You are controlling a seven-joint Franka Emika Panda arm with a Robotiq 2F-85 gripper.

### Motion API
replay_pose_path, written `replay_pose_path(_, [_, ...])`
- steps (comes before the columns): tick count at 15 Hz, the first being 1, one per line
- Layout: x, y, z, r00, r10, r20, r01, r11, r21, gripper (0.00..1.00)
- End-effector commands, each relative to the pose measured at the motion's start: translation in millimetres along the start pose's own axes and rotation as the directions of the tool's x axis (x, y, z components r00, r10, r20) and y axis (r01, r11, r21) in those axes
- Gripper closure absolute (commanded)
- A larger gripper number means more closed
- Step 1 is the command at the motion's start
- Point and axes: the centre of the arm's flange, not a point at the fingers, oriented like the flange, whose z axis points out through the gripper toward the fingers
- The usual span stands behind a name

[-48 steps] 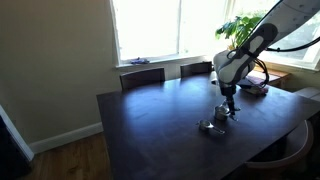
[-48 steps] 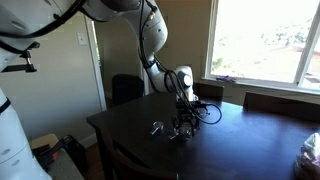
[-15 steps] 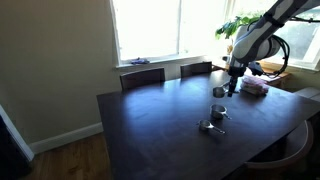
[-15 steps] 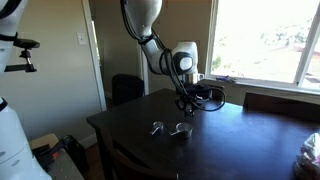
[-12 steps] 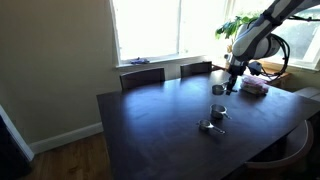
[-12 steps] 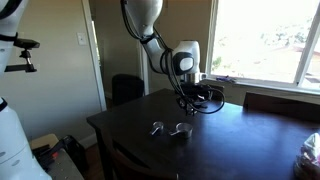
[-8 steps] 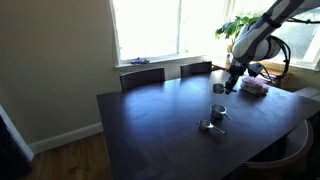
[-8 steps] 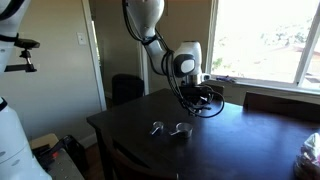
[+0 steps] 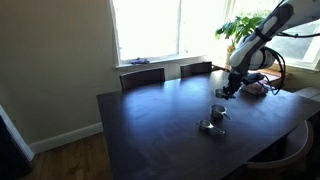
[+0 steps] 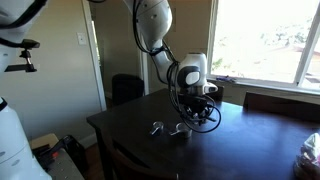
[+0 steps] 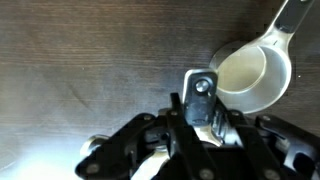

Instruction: Put the measuring cups apart

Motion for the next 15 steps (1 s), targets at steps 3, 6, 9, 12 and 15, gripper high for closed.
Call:
replay_pose_path(3, [1,15,27,0.986,0.165,-0.005,-0.165,0.986,0.003,0.87])
replay_pose_path(6, [-3,24,45,0.976,0.218,0.016,-0.218,0.976,-0.013,0.87])
replay_pose_path(9, [-8,30,64,0.967,0.253,0.035,-0.252,0.967,-0.022,0.87])
replay_pose_path(12, [-11,27,77,0.961,0.271,0.05,-0.271,0.962,-0.016,0.87])
replay_pose_path(15, [-14,24,79,0.963,0.266,0.048,-0.265,0.964,-0.014,0.87])
